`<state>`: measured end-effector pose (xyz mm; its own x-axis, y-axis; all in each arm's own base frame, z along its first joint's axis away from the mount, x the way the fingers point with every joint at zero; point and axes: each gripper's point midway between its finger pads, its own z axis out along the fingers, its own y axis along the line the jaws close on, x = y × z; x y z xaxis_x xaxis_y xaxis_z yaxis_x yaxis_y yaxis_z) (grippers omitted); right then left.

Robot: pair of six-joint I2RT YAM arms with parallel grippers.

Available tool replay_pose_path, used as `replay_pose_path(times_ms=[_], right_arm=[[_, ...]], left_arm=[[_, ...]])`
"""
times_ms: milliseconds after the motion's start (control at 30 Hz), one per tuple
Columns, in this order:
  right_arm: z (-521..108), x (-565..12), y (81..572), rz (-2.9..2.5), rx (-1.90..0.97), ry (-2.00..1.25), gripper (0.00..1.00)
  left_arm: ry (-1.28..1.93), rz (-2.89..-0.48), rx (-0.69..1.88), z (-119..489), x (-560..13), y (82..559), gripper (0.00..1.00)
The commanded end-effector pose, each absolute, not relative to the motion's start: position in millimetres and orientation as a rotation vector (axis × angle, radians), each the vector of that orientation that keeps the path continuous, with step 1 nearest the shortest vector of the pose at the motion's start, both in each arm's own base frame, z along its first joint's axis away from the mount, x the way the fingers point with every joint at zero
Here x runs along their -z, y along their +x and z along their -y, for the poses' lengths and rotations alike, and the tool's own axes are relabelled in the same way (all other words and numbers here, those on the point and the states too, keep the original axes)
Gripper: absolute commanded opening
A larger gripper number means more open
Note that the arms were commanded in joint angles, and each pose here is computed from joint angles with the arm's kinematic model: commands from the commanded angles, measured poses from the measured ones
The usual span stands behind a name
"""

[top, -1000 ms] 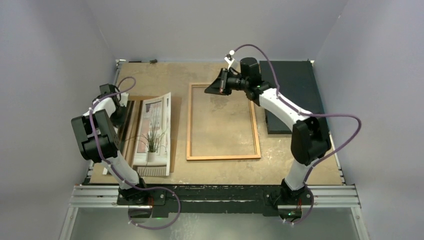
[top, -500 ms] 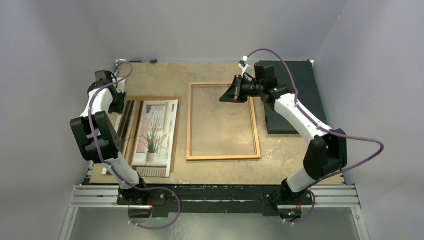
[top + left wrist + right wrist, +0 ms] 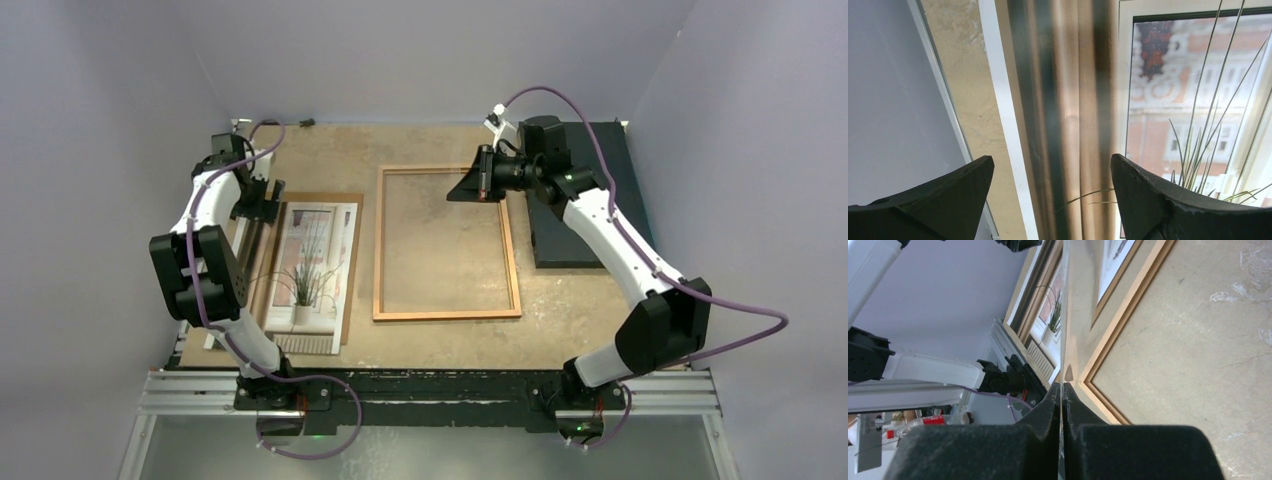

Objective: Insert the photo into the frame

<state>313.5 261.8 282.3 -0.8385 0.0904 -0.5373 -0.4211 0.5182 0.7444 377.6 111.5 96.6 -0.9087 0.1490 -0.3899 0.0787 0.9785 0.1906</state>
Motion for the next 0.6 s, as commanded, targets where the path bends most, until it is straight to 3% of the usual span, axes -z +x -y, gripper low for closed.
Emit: replay_pose_path(times_ms=[0,333,567], right_arm=[[-256,-270,320,-2.250,-1.276,-0.315,0.00],[-234,-191,363,-2.448,-1.023,-0.206,0.00],[-209,-166,382,-2.536,-0.775,-0.163,0.00]], left_arm=[[0.119,-2.637,-0.222,-109,-128,384,0.87],[0.184,-2.651,-0.267,-102,-120,376,0.88],[0.232,-2.651,-0.257,-91,-118,377,0.85]])
